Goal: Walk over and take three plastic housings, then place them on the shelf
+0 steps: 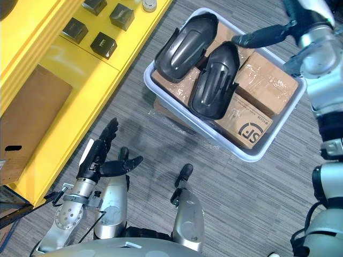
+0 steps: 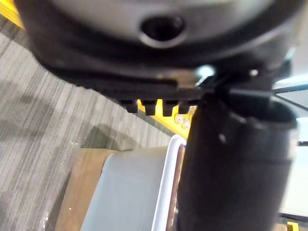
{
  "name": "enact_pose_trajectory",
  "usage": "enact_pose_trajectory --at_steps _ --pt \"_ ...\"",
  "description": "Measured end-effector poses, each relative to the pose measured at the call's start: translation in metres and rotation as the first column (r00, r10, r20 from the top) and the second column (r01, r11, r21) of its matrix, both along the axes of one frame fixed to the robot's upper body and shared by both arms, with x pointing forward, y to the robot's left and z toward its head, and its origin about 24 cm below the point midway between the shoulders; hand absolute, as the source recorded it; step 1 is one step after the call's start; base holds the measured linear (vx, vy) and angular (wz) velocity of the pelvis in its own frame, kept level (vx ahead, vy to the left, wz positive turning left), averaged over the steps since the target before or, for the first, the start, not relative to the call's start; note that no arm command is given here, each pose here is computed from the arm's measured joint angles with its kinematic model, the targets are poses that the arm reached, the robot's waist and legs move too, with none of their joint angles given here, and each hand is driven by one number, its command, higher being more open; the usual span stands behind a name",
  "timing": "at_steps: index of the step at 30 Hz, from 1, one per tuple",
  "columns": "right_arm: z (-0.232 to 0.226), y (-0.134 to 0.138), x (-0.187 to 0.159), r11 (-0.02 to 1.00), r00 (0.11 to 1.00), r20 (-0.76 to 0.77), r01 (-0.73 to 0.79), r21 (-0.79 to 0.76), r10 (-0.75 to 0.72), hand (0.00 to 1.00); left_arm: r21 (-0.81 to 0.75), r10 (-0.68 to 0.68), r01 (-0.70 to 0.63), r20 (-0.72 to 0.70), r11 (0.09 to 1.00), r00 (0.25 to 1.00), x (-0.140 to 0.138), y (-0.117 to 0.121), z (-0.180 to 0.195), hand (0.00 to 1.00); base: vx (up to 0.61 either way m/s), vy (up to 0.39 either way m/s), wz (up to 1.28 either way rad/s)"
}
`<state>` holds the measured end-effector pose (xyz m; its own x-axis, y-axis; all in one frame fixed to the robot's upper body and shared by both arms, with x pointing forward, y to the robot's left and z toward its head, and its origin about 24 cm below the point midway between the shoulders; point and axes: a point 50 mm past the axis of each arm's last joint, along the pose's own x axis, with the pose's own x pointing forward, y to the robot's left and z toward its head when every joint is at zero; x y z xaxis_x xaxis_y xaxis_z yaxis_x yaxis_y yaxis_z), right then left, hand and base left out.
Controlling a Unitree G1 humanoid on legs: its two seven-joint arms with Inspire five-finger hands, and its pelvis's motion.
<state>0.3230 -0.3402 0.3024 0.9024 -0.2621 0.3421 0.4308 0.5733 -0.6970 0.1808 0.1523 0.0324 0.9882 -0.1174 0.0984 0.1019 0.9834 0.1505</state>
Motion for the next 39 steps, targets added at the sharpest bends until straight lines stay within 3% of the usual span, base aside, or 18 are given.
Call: enact_pose_trajectory --at_steps 3,6,9,28,39 --pt "-0.054 -0.019 0.000 0.962 0.996 -0.072 0.070 0.263 -0.053 1.00 -0.011 -0.003 0.004 0.019 1.000 1.000 0.000 -0.003 0.004 1.00 0.01 0.015 -0.09" --pt "-0.122 -0.024 0.004 0.903 0.964 -0.252 0.185 0.388 -0.089 1.00 -0.012 -0.001 0.001 0.009 1.000 1.000 0.001 -0.005 0.003 1.00 0.00 0.013 -0.11" --pt "-0.153 -0.023 0.004 0.876 0.931 -0.351 0.249 0.412 -0.100 1.00 -0.019 -0.015 0.015 0.008 1.000 1.000 0.003 -0.010 0.004 1.00 0.00 0.009 -0.08" --pt "-0.133 -0.024 0.024 0.883 0.920 -0.366 0.283 0.376 -0.139 1.00 -0.022 -0.026 0.026 0.011 0.999 1.000 0.016 -0.022 0.003 1.00 0.01 0.009 0.04" --pt "-0.120 -0.024 0.032 0.890 0.910 -0.371 0.316 0.327 -0.187 1.00 -0.051 -0.070 0.069 -0.013 0.996 0.997 0.019 -0.042 -0.003 1.00 0.00 0.000 0.00"
